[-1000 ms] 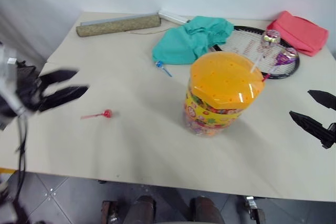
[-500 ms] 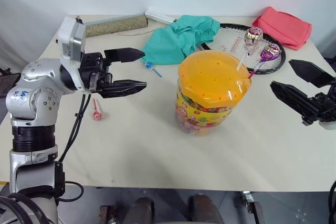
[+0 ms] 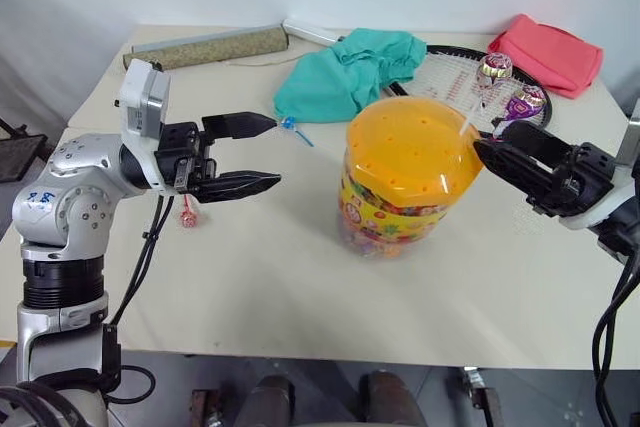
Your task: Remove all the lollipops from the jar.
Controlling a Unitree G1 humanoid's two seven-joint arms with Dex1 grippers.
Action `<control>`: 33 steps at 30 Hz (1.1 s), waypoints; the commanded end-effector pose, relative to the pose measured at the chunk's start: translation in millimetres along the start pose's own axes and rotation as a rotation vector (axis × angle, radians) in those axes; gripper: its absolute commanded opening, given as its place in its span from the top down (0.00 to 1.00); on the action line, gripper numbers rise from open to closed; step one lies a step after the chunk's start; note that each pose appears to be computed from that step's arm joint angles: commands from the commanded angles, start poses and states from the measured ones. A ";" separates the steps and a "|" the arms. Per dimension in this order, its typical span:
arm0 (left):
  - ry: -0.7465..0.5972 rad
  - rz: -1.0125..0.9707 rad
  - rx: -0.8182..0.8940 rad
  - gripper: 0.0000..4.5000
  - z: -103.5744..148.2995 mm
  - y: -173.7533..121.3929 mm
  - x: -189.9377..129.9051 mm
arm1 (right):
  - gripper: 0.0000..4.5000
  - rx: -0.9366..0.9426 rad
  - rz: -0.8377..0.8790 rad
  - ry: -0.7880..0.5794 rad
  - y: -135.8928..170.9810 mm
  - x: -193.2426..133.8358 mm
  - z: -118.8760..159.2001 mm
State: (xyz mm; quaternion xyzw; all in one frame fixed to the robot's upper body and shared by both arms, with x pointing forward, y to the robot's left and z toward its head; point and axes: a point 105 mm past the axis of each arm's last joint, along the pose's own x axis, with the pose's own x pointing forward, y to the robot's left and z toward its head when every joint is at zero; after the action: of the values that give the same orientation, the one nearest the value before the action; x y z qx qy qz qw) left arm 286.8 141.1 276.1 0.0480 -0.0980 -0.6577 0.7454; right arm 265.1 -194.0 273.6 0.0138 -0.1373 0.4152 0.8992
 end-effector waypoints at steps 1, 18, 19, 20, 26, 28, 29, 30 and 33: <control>-0.015 -0.004 0.049 0.00 11.9 -5.6 -1.3 | 0.72 -0.023 0.041 -0.064 4.9 0.8 11.9; -0.033 -0.039 0.034 0.00 9.5 -3.1 4.9 | 0.99 0.088 -0.459 0.204 -85.2 -101.1 38.3; -0.035 -0.043 0.031 0.00 8.9 -2.7 5.5 | 0.99 0.101 -0.541 0.293 -96.3 -113.8 26.3; -0.035 -0.047 0.029 0.00 8.4 -2.4 6.2 | 0.99 0.091 -0.589 0.399 -103.0 -123.8 13.5; -0.041 -0.049 0.021 0.00 6.6 -3.6 7.7 | 0.99 0.148 -0.576 0.761 -105.5 -147.5 -55.9; -0.024 -0.048 0.013 0.00 2.3 -6.4 5.7 | 0.99 0.153 -0.626 0.834 -113.4 -157.4 -77.9; -0.019 -0.048 0.011 0.00 1.2 -7.1 5.2 | 0.99 0.150 -0.641 0.864 -116.0 -160.8 -84.2; -0.014 -0.047 0.010 0.00 0.3 -7.7 4.4 | 0.99 0.149 -0.675 0.913 -119.8 -166.7 -93.2; -0.009 -0.040 0.012 0.00 0.2 -8.2 2.9 | 0.99 0.171 -0.739 1.017 -126.0 -180.1 -116.4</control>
State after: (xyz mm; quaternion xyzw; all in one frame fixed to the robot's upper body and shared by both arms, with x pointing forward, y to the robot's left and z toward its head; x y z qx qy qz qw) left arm 285.7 137.0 266.1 0.0294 -0.0881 -0.6705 0.7361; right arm 275.7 -385.8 130.0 -0.0520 0.3423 0.0638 0.9360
